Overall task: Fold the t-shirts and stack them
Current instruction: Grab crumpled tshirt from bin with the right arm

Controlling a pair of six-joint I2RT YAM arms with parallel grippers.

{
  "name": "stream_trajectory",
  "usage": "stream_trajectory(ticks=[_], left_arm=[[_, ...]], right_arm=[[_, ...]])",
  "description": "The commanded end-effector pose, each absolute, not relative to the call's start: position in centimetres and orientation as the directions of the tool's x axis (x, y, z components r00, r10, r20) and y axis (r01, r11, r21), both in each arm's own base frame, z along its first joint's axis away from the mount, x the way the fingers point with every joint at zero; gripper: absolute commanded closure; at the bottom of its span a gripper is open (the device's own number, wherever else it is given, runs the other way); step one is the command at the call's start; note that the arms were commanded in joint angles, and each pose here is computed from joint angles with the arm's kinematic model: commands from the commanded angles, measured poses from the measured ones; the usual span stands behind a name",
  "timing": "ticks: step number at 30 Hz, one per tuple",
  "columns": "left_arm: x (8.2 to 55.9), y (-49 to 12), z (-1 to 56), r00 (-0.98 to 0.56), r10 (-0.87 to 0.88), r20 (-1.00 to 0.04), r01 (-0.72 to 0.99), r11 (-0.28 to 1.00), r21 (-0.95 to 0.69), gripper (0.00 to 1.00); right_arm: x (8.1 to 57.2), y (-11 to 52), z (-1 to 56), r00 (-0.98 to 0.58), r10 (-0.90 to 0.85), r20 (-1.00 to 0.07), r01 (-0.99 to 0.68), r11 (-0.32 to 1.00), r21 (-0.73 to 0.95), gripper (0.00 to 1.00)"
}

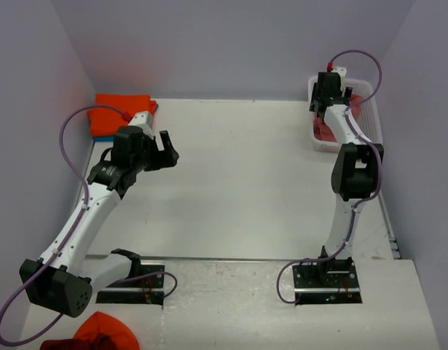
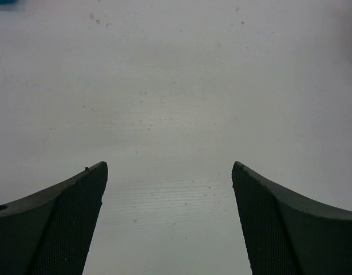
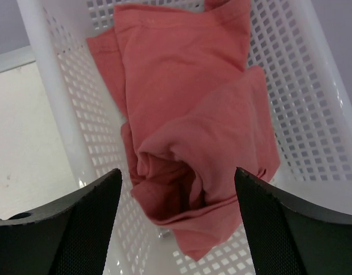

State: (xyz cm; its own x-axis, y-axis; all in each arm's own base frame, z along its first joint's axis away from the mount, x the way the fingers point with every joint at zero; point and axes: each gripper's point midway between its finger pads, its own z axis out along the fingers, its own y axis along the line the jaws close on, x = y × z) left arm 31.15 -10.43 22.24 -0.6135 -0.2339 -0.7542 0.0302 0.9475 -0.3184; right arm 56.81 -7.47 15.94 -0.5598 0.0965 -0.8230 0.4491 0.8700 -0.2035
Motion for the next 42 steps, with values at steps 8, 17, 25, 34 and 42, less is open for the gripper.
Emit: stream_trajectory(ticks=[8, 17, 25, 34, 42], left_arm=[[31.2, -11.4, 23.3, -0.587, -0.192, -0.787, 0.121, 0.939, -0.320, 0.11], [31.4, -11.7, 22.4, -0.611, -0.182, -0.771, 0.125, 0.939, -0.321, 0.11], [31.5, -11.7, 22.3, -0.612, -0.183, -0.769, 0.120, 0.940, -0.319, 0.11], [31.6, -11.6, 21.4, -0.619, -0.186, -0.763, 0.108, 0.942, -0.317, 0.15], [31.1, -11.5, 19.9, -0.636, -0.185, -0.749, 0.100, 0.943, -0.317, 0.16]], right_arm=[[59.2, -12.2, 17.1, -0.529, 0.043, -0.848, 0.491, 0.830, -0.264, 0.22], [58.0, -14.0, 15.0, -0.548, 0.056, -0.835, 0.517, 0.807, -0.286, 0.27], [58.4, -12.8, 15.0, -0.556, 0.074, -0.828, 0.472, 0.848, -0.241, 0.68], [59.2, -11.4, 21.2, -0.437, 0.096, -0.894, 0.478, 0.867, -0.140, 1.00], [57.7, -5.2, 37.6, -0.121, -0.045, -0.992, 0.431, 0.897, -0.094, 1.00]])
